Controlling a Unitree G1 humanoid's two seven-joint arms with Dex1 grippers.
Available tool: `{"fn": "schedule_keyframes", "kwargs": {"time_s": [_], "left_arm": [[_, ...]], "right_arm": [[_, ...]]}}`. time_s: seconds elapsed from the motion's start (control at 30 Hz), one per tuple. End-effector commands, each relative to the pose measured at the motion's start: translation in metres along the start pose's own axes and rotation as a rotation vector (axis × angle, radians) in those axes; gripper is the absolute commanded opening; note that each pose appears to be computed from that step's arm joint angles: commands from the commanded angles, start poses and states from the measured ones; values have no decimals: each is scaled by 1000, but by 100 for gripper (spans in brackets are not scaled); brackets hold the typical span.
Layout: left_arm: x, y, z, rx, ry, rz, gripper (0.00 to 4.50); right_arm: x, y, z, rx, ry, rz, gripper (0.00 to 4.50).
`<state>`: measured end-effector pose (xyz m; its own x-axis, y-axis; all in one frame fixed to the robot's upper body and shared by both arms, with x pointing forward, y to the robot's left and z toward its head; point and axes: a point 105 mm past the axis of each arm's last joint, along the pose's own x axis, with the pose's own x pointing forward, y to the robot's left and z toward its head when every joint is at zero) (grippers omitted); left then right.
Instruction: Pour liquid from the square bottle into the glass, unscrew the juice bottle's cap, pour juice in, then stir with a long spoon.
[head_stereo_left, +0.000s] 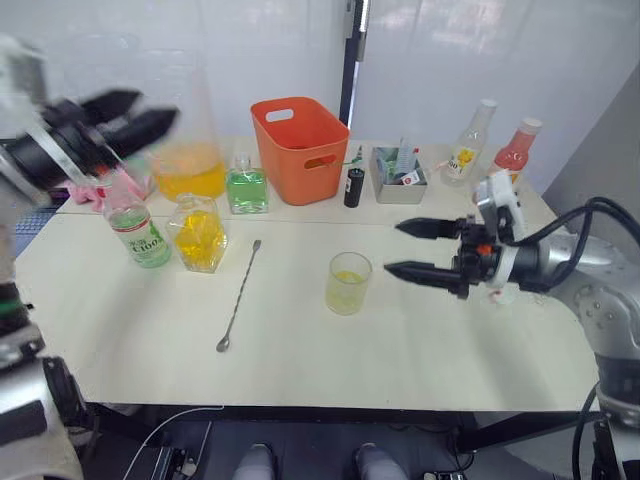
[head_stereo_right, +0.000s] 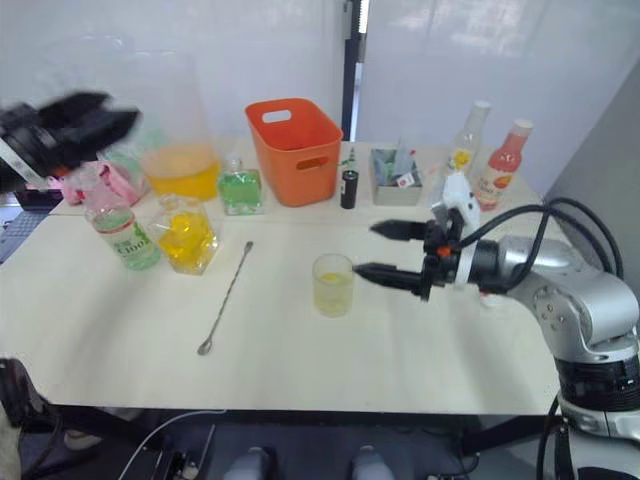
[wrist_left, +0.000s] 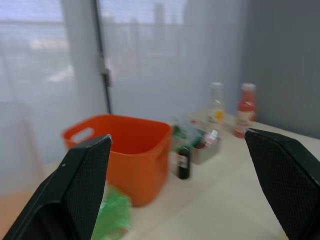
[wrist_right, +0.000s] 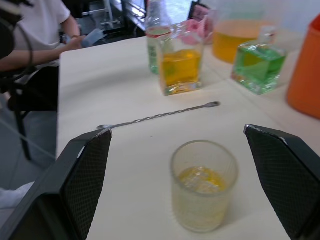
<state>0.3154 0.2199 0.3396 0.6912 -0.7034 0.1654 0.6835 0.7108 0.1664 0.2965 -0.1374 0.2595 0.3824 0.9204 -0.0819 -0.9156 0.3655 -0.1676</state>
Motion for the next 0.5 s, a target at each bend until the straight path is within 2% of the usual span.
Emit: {"fn": "schedule_keyframes", "kwargs": {"time_s": [0.03, 0.23, 0.3, 0.37, 0.5], "left_arm": [[4, -29, -4, 76, 45, -23, 447], [0, -43, -30, 85, 105, 26, 447], [-8, -49, -50, 70, 147, 54, 447], [-16, -53, -60, 47, 151, 79, 447], [-45, -41, -85, 42, 163, 216, 447]], "right_arm": [[-14, -7, 5, -66, 15, -20, 450], [-27, -20, -2, -90, 47, -41, 450], [-35, -19, -8, -68, 34, -19, 450], [-41, -20, -13, -54, 23, -21, 450], [-54, -27, -37, -40, 56, -65, 450]]}}
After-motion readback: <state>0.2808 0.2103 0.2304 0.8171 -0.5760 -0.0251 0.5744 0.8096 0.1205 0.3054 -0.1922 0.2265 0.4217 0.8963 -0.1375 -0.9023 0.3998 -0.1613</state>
